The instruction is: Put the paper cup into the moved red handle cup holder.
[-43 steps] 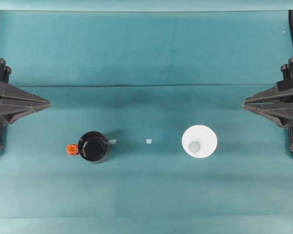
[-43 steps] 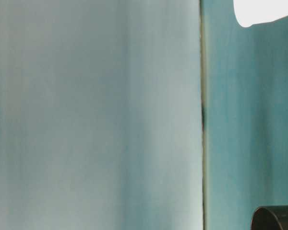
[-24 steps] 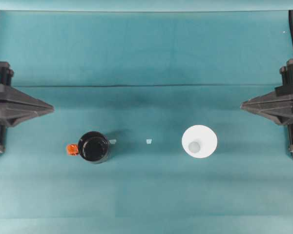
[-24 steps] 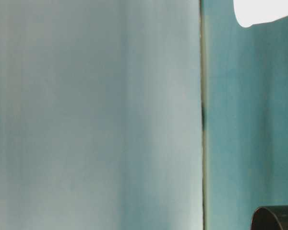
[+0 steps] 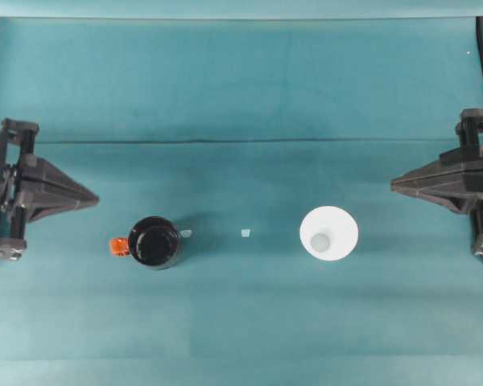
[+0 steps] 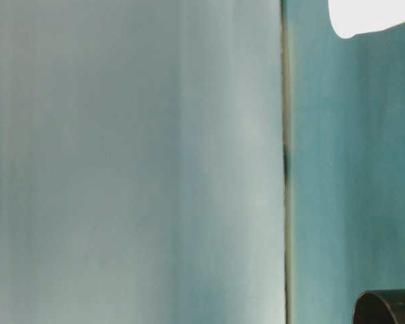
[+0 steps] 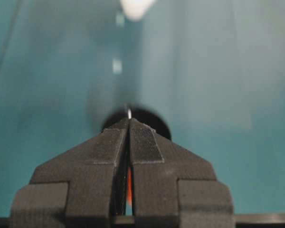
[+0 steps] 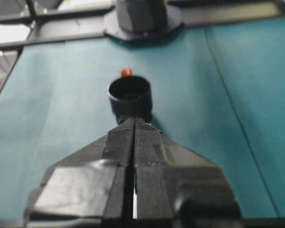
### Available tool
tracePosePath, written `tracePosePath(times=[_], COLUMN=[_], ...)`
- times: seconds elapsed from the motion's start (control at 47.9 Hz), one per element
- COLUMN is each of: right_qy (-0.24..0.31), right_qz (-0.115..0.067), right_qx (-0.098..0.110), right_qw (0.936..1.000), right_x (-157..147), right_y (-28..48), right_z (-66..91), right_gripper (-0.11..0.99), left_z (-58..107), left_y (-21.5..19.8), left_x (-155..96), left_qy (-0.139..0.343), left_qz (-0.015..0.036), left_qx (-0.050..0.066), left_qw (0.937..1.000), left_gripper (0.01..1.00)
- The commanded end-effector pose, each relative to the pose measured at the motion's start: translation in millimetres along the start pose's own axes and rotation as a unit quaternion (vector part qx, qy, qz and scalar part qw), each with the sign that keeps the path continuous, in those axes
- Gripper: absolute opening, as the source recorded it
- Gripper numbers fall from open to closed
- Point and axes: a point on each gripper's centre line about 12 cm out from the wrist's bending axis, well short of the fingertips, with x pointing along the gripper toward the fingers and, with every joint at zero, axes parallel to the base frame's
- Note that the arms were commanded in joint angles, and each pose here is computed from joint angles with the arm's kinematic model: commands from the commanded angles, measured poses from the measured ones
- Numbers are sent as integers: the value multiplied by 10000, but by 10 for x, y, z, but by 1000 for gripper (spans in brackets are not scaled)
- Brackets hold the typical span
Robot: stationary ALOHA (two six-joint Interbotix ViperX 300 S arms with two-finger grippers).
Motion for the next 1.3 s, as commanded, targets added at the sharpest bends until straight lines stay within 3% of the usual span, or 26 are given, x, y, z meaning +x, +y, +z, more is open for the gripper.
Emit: tracePosePath(times=[0.0, 0.146, 0.272, 0.46, 0.606, 0.731, 0.898, 1.086, 1.274], right_qy=[-15, 78, 130, 160, 195, 230, 230, 219, 218], right_qz=[2, -48, -63, -68, -95, -115, -115, -137, -144], right_qx=[84, 160, 230, 261, 257, 268, 260, 272, 273], right_qw=[10000, 9998, 9996, 9995, 9994, 9993, 9993, 9993, 9993], right_x=[21, 24, 24, 23, 23, 22, 22, 20, 20], right_y=[7, -11, -15, -16, -26, -33, -33, -42, -45], right_z=[57, 34, 22, 15, 7, -1, -1, 3, 3], right_gripper=[-104, -104, -104, -104, -104, -104, -104, -104, -104], left_z=[9, -66, -105, -183, -252, -287, -333, -388, -388], left_y=[-27, -44, -64, -60, -51, -66, -112, -106, -106], left_x=[22, 93, 185, 384, 509, 571, 584, 568, 566], left_qy=[273, 599, 803, 1226, 1489, 1621, 1808, 2072, 2093], left_qz=[0, 4, 7, 132, 213, 215, 175, 235, 249], left_qx=[-25, -10, -117, -446, -544, -518, -432, -403, -440], left_qw=[9996, 9982, 9967, 9914, 9871, 9852, 9824, 9772, 9766], left_gripper=[25, 25, 25, 25, 25, 25, 25, 25, 25])
